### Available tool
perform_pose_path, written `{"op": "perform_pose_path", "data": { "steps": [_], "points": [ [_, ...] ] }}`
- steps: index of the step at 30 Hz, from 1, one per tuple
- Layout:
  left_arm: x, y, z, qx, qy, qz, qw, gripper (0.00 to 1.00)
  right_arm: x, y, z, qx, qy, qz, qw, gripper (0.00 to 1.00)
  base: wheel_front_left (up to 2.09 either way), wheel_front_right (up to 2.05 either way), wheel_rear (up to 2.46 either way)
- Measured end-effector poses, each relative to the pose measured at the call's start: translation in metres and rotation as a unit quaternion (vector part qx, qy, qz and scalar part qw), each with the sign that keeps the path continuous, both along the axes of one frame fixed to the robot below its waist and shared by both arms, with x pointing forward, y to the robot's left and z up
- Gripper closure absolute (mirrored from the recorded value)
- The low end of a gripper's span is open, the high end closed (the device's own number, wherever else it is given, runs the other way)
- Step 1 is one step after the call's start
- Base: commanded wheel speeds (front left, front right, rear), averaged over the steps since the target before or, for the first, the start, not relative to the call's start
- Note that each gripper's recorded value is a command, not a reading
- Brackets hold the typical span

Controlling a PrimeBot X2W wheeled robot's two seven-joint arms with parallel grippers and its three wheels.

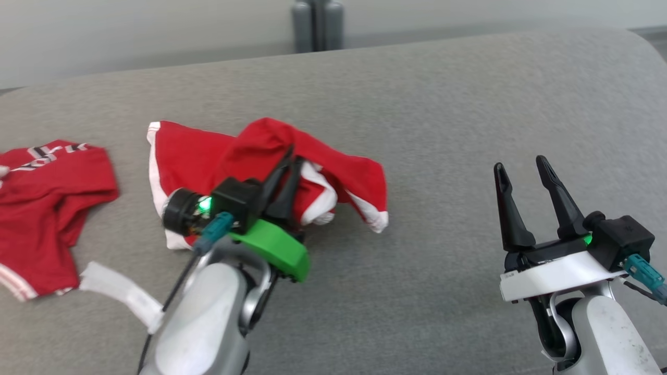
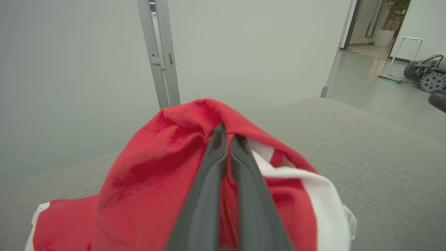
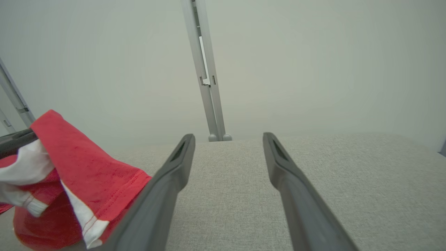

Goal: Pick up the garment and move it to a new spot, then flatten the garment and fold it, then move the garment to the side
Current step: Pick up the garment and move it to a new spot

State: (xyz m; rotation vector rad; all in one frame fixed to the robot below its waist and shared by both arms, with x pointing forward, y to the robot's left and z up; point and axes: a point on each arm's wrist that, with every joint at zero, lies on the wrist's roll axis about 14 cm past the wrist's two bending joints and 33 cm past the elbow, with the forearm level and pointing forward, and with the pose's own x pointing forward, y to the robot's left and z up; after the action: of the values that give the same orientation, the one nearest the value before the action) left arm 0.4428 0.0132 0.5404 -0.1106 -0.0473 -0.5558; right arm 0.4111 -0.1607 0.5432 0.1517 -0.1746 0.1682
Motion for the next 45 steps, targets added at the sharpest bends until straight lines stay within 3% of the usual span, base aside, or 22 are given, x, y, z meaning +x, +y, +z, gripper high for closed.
{"op": "perform_pose_path", "data": {
  "steps": [5,11,13,14,20,26,33,39,45],
  "points": [
    [-0.011,-0.078,-0.007,-0.007,0.012,-0.119,0.993,1.0,-0.008,-0.032,-0.011,0.004,0.014,-0.05,0.999,0.0,0.0,0.0,0.0],
    [-0.024,-0.127,-0.052,0.008,0.075,-0.194,0.978,1.0,-0.014,-0.06,-0.029,0.001,0.039,-0.095,0.995,0.0,0.0,0.0,0.0],
    [-0.028,-0.135,-0.071,0.01,0.103,-0.208,0.973,0.09,-0.015,-0.066,-0.037,0.0,0.051,-0.106,0.993,0.0,0.0,0.0,0.0],
    [-0.029,-0.139,-0.075,0.009,0.106,-0.213,0.971,0.0,-0.015,-0.069,-0.04,-0.001,0.056,-0.111,0.992,0.0,0.0,0.0,0.0],
    [-0.029,-0.146,-0.07,-0.017,0.081,-0.213,0.974,0.0,-0.014,-0.071,-0.046,-0.007,0.064,-0.113,0.991,0.0,0.0,0.0,0.0],
    [-0.014,-0.116,-0.049,-0.04,0.043,-0.146,0.988,0.0,-0.014,-0.062,-0.045,-0.012,0.062,-0.096,0.993,0.0,0.0,0.0,0.0],
    [0.007,-0.022,-0.04,-0.035,0.028,0.013,0.999,0.0,-0.012,-0.039,-0.036,-0.009,0.047,-0.06,0.997,0.0,0.0,0.0,0.0],
    [0.004,0.069,-0.03,-0.033,0.016,0.148,0.988,0.0,-0.011,-0.017,-0.025,-0.008,0.035,-0.025,0.999,0.0,0.0,0.0,0.0],
    [-0.016,0.124,-0.02,-0.029,0.0,0.219,0.975,0.0,-0.015,-0.002,-0.016,-0.006,0.028,-0.004,1.0,0.0,0.0,0.0,0.0]
  ]
}}
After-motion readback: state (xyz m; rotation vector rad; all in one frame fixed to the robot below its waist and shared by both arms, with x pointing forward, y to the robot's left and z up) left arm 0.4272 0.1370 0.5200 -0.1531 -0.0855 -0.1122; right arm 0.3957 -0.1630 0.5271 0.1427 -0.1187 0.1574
